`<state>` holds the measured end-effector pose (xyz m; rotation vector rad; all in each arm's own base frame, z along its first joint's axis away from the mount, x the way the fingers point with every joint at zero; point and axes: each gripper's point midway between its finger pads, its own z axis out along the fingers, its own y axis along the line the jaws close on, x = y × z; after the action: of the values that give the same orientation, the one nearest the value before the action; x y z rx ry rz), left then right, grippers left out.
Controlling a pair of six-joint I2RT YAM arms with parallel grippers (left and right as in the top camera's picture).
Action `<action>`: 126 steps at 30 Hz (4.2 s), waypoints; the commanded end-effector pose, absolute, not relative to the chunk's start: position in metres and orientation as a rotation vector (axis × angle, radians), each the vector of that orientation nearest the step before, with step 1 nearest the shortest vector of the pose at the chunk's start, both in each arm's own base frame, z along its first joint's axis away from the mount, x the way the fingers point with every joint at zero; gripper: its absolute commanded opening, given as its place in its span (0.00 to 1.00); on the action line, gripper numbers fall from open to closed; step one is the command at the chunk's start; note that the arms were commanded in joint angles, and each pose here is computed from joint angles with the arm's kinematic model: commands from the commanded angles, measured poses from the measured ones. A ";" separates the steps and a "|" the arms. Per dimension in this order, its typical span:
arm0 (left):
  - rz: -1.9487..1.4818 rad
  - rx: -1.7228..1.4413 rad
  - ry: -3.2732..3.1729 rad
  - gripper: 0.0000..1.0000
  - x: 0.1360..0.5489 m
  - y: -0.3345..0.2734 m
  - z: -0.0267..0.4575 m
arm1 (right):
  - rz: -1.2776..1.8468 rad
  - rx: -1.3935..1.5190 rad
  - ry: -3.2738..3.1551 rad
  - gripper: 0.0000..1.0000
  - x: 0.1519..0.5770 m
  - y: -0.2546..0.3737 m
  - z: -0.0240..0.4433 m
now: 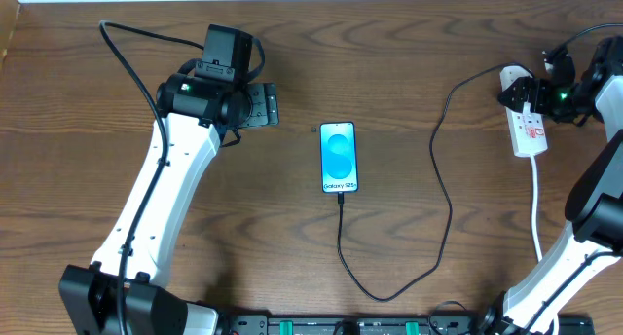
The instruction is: Plug charger to phone and switch on socket
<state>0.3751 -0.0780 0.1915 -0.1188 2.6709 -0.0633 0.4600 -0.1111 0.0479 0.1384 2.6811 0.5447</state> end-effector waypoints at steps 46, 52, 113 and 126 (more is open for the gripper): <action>-0.042 -0.105 2.662 0.87 0.374 -0.076 0.195 | 0.786 0.176 2.722 0.99 0.434 -0.074 0.031; -0.042 -0.105 2.662 0.87 0.374 -0.076 0.195 | 0.596 0.351 2.874 0.99 0.408 -0.102 0.024; -0.014 -0.108 2.637 0.87 0.338 -0.063 0.218 | 0.192 0.699 2.510 0.99 0.356 -0.123 0.229; -0.013 -0.162 2.378 0.87 0.294 -0.036 0.177 | 0.192 0.699 2.510 0.99 0.356 -0.122 0.229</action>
<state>0.3055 -0.0460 0.1865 -0.1459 2.4190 -0.0383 0.3564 -0.1244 0.2262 0.6935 2.5175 0.1930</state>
